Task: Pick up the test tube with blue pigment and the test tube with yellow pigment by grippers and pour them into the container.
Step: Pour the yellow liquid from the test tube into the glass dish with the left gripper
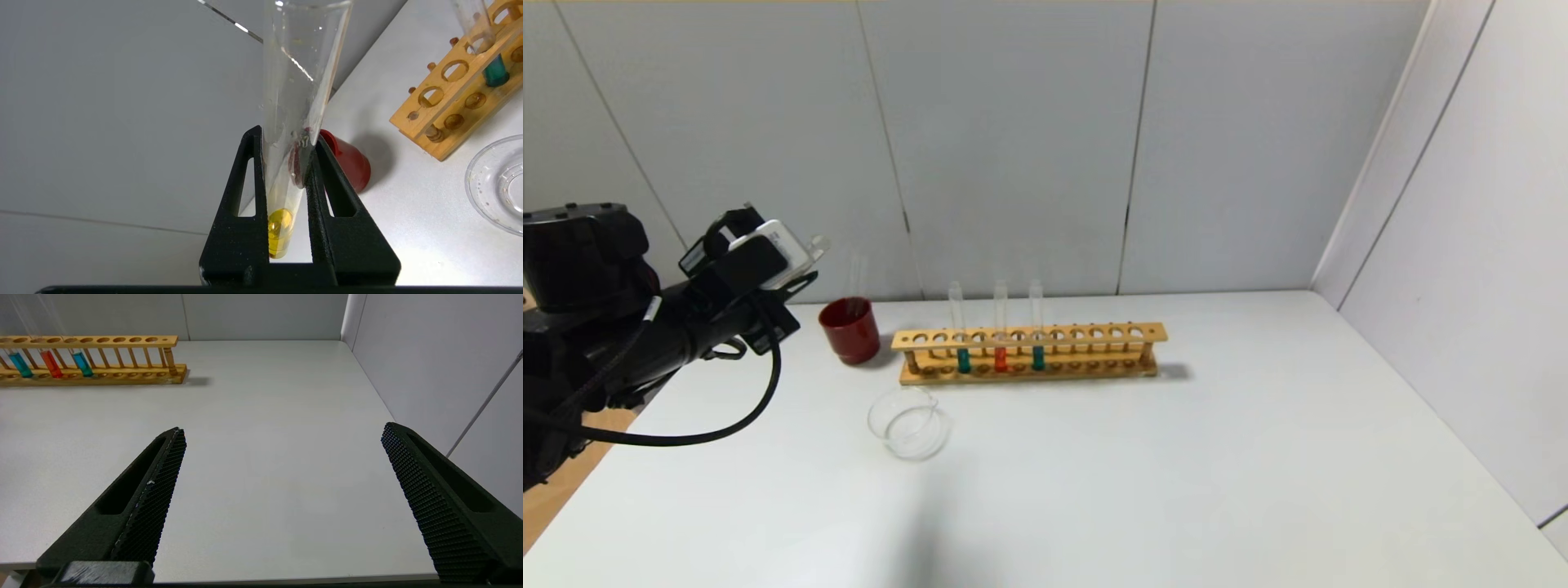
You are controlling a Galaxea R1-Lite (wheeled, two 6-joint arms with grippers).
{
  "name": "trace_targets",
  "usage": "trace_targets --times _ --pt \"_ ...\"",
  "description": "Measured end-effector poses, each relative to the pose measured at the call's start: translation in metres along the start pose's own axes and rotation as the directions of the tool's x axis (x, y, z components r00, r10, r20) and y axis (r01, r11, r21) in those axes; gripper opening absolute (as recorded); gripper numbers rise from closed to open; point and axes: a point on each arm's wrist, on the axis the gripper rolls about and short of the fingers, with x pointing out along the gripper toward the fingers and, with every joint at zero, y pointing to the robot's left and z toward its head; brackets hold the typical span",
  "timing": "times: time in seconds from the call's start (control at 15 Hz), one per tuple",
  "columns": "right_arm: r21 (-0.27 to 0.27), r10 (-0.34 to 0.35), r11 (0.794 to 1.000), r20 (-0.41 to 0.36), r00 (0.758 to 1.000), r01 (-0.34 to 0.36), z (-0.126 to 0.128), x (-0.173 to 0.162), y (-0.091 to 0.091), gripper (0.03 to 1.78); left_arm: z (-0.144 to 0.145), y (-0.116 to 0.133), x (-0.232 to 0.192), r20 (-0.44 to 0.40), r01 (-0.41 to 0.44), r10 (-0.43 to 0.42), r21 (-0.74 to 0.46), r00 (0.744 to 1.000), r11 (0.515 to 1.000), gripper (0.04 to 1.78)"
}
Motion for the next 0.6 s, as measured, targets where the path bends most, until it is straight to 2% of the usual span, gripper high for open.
trace_targets --times 0.4,0.6 --pt "0.000 0.000 1.000 0.000 1.000 0.000 0.000 0.000 0.000 1.75 -0.011 -0.013 -0.007 -0.026 0.049 -0.048 0.077 0.999 0.996 0.32" --pt "0.000 0.000 1.000 0.000 1.000 0.000 0.000 0.000 0.000 1.75 -0.017 -0.022 -0.010 -0.010 0.084 -0.083 0.092 0.996 0.992 0.32"
